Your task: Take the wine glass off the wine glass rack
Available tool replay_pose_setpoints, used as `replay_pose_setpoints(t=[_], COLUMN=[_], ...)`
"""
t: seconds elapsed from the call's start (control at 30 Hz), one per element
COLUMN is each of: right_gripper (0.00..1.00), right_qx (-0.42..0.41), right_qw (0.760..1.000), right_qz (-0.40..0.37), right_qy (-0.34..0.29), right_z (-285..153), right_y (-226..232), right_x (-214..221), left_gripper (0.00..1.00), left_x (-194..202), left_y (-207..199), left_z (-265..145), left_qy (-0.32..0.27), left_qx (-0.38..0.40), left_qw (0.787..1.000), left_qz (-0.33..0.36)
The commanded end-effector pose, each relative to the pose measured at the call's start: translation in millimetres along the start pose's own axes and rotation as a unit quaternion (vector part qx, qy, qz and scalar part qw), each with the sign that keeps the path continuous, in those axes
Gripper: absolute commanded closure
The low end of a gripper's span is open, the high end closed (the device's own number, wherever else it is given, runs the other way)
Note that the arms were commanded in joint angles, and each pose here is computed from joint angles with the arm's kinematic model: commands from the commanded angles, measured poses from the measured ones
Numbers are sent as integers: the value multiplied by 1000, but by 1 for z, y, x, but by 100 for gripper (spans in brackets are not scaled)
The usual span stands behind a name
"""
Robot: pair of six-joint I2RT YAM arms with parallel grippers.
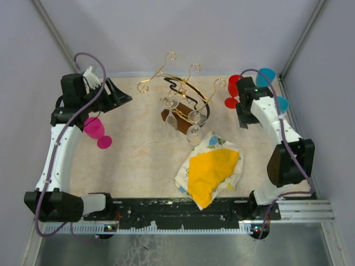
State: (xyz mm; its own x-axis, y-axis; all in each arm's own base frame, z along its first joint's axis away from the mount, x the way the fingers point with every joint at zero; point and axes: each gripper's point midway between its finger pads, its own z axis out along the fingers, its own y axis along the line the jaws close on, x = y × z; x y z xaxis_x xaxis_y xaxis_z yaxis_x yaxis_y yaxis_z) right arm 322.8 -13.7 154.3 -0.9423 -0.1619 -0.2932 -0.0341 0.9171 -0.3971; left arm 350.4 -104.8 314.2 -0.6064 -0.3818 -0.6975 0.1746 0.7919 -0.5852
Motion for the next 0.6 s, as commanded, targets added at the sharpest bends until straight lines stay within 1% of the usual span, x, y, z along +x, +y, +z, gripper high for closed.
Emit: replay_pose_setpoints(t=[0.0, 0.1, 0.17, 0.23, 0.27, 0.33, 0.4, 0.57], right_gripper=[38, 46, 52, 55, 56, 49, 46, 44], right_qx=[20, -5, -49, -99, -120, -165, -205, -230], right_qw=[996, 989, 981, 971, 967, 958, 950, 942], right_qz=[70, 110, 135, 156, 158, 155, 140, 136], right_qy=[-56, -93, -127, -153, -162, -177, -192, -202], right_z=[-44, -70, -90, -109, -118, -134, -150, -170], right_y=[-27, -29, -22, -12, -6, 8, 25, 31], right_x=[-11, -13, -18, -21, -20, -18, -15, -5], left_gripper=[29, 29, 29, 29, 29, 29, 30, 29], left_x=[3, 10, 14, 17, 18, 19, 18, 15], left_y=[-29, -36, -38, -41, -42, -43, -42, -43], left_z=[-9, -7, -7, -7, -8, -10, -10, -11], left_qy=[12, 22, 26, 27, 28, 26, 23, 22], left_qx=[55, 63, 65, 66, 68, 67, 60, 57], left_qw=[998, 998, 997, 997, 997, 997, 997, 997], left_qz=[8, 19, 27, 31, 32, 35, 37, 40])
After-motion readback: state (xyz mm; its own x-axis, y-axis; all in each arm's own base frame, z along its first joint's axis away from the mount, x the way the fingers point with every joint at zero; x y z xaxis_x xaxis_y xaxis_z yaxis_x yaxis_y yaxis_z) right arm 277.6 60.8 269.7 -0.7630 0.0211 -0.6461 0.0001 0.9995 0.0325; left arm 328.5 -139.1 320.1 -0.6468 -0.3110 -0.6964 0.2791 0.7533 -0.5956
